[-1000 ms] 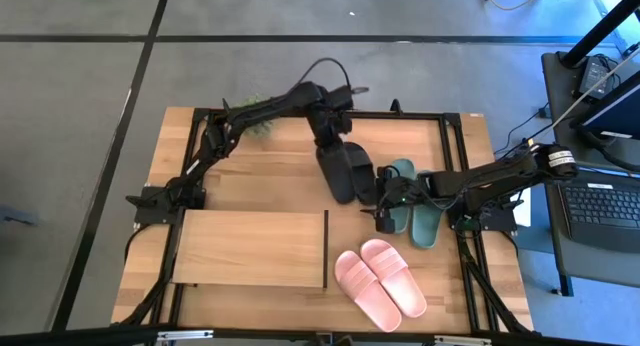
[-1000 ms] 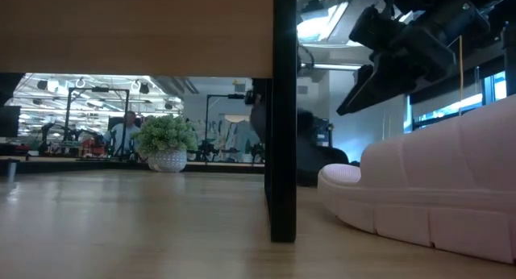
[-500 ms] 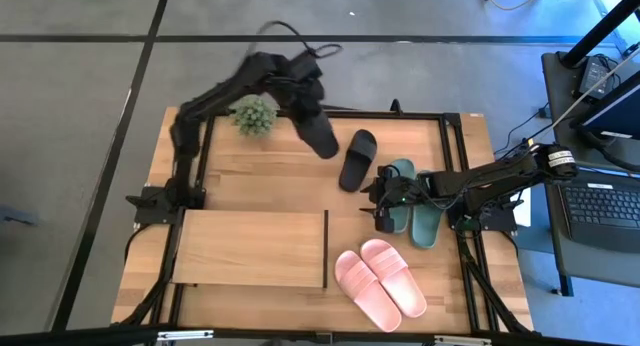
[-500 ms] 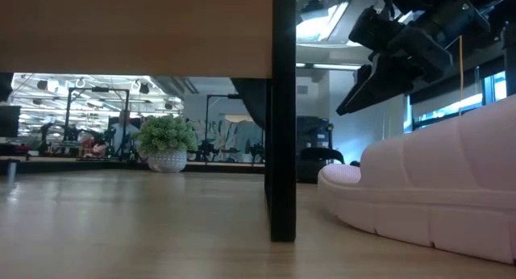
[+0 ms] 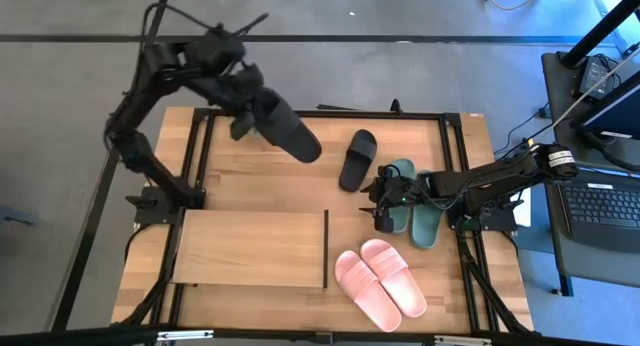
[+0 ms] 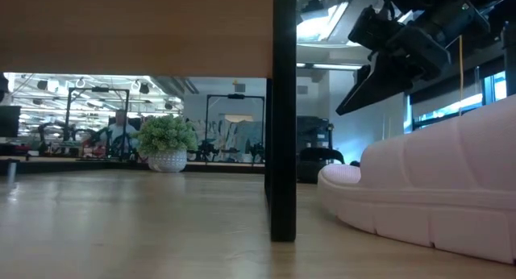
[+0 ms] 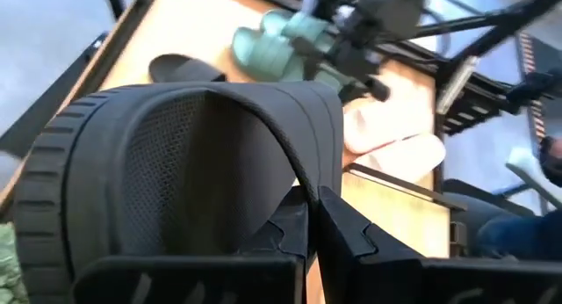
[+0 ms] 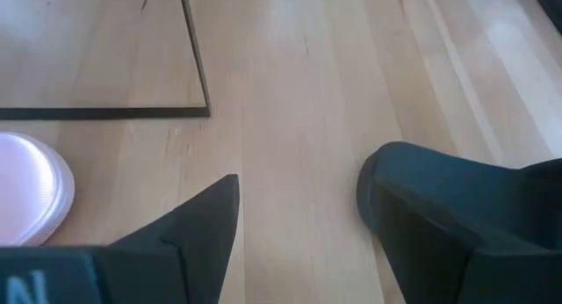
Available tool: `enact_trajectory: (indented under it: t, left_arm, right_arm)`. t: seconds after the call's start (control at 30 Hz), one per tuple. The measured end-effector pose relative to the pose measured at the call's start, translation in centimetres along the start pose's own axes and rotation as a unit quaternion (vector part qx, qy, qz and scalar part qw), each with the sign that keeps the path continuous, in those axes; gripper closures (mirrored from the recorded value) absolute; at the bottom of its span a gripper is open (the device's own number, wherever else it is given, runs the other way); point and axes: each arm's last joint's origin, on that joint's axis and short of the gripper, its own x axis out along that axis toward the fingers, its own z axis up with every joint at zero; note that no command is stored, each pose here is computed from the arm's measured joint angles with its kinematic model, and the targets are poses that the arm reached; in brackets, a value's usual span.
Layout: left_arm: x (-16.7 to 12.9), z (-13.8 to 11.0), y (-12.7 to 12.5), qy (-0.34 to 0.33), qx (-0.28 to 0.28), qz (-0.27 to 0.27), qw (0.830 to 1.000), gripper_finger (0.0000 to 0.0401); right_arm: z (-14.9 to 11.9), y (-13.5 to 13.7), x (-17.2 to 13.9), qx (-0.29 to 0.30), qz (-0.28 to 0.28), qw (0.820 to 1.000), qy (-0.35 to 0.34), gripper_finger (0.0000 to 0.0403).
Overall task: Pick and place slides into the shelf
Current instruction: Put the left black slipper on the shelf
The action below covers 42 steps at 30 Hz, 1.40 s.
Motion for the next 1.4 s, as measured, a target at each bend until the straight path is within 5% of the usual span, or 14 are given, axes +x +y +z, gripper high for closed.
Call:
enact_trajectory:
  t: [0.17,0.33,0.8,0.97,1.2,1.4]
  left_arm:
    - [-0.7,-0.9,-2.4,0.004,0.024,-0.090,0.996,0.0400]
    - [1.3,-2.0,-3.1,0.060,-0.007,-0.119,0.991,0.0400]
    - [7.1,-9.0,-4.0,0.231,-0.036,-0.290,0.928,0.0394]
    - [7.4,-10.7,-4.4,0.264,-0.056,-0.301,0.915,0.0399]
    - [8.6,-10.7,-4.7,0.195,0.015,-0.293,0.936,0.0399]
    - [10.2,-10.4,-4.6,0.169,-0.001,-0.312,0.935,0.0399]
  right_arm:
    - [0.0,0.0,0.0,0.004,0.000,1.000,-0.002,0.0147]
    - [0.0,0.0,0.0,0.020,0.000,1.000,-0.002,0.0147]
    - [0.6,0.0,0.0,0.036,0.002,0.999,-0.029,0.0147]
    - [0.6,-0.1,0.0,0.050,0.001,0.998,-0.031,0.0147]
    - [1.1,-1.2,0.2,0.077,-0.015,0.995,-0.053,0.0147]
    - [1.2,-1.8,0.2,0.085,-0.024,0.994,-0.057,0.0147]
